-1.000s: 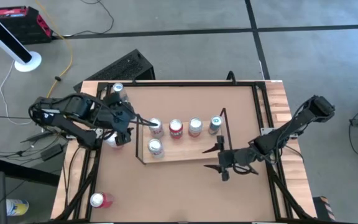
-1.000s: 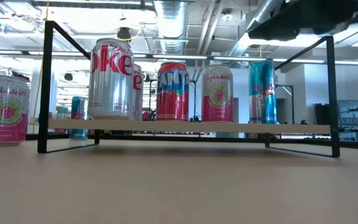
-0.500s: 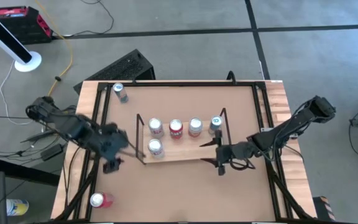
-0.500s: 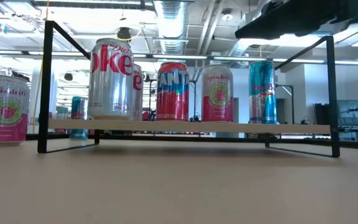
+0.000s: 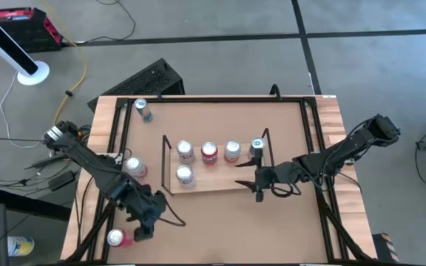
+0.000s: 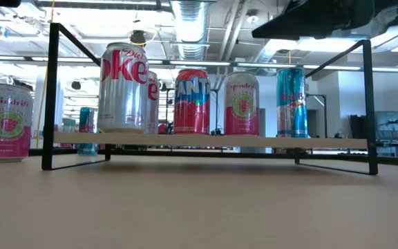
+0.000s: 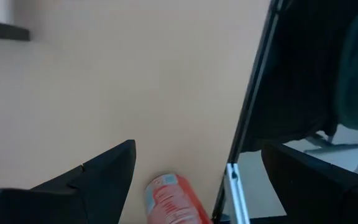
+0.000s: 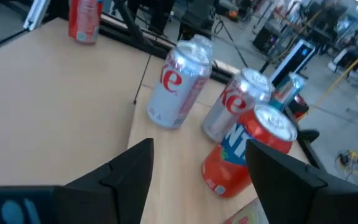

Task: Place canned beverage on shelf
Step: Put the orange soda can on the shelf aligned with the other pink soda can

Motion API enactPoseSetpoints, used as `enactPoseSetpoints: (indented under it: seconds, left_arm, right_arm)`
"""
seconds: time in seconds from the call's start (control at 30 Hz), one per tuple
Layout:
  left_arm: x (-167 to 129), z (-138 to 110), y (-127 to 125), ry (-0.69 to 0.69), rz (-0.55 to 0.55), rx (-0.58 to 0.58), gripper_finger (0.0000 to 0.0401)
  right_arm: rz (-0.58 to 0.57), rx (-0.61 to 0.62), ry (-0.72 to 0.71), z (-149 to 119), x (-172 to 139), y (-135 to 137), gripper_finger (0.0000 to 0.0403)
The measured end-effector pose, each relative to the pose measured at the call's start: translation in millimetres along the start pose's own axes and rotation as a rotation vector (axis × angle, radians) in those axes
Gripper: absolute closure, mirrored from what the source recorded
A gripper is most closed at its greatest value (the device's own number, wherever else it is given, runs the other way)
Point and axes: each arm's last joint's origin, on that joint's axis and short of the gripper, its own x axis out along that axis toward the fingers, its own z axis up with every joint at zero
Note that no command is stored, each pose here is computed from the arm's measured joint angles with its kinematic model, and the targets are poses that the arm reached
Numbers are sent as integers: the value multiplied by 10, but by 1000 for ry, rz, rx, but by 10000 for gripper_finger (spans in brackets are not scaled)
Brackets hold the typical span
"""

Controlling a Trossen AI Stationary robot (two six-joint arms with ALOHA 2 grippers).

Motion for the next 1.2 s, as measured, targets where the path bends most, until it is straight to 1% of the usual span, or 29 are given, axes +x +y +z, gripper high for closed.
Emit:
enactPoseSetpoints:
  seconds: [0.1, 0.17, 0.3, 0.4, 0.47, 0.57, 0.63, 0.73, 0.83, 0.93, 1.0, 1.1, 1.17, 1.2]
  left_arm:
    - [1, 25, -15, -12, -12, -6, 69]
    - [-56, 58, -39, -26, -23, -18, 69]
    - [-276, 131, -165, -105, -56, -30, 69]
    - [-486, 152, -318, -203, -95, -15, 69]
    - [-614, 105, -442, -264, -118, 7, 69]
    - [-761, -47, -629, -331, -153, 40, 69]
    - [-809, -176, -724, -357, -167, 50, 69]
    - [-807, -364, -806, -385, -160, 38, 69]
    - [-755, -529, -850, -372, -147, -5, 69]
    - [-641, -624, -876, -316, -107, -69, 69]
    - [-542, -669, -874, -259, -61, -127, 69]
    - [-373, -708, -844, -148, 41, -191, 69]
    - [-274, -726, -821, -77, 107, -226, 69]
    - [-235, -726, -820, -50, 123, -237, 69]
  right_arm:
    - [-3, 1, -13, 14, -1, -2, 127]
    - [17, 0, -21, 19, -3, 8, 127]
    - [71, -64, -65, 48, -6, 21, 127]
    - [52, -87, -123, 107, -10, 2, 127]
    - [51, -81, -144, 127, -12, -3, 127]
    - [67, -75, -168, 148, -19, 5, 127]
    - [89, -51, -181, 159, -27, 21, 127]
    - [108, -8, -181, 164, -41, 51, 127]
    - [127, 32, -178, 168, -58, 87, 127]
    - [155, 51, -163, 161, -81, 141, 127]
    - [174, 47, -156, 159, -100, 181, 127]
    - [197, 38, -155, 163, -130, 236, 127]
    - [208, 35, -157, 168, -145, 263, 127]
    - [214, 33, -158, 170, -153, 276, 127]
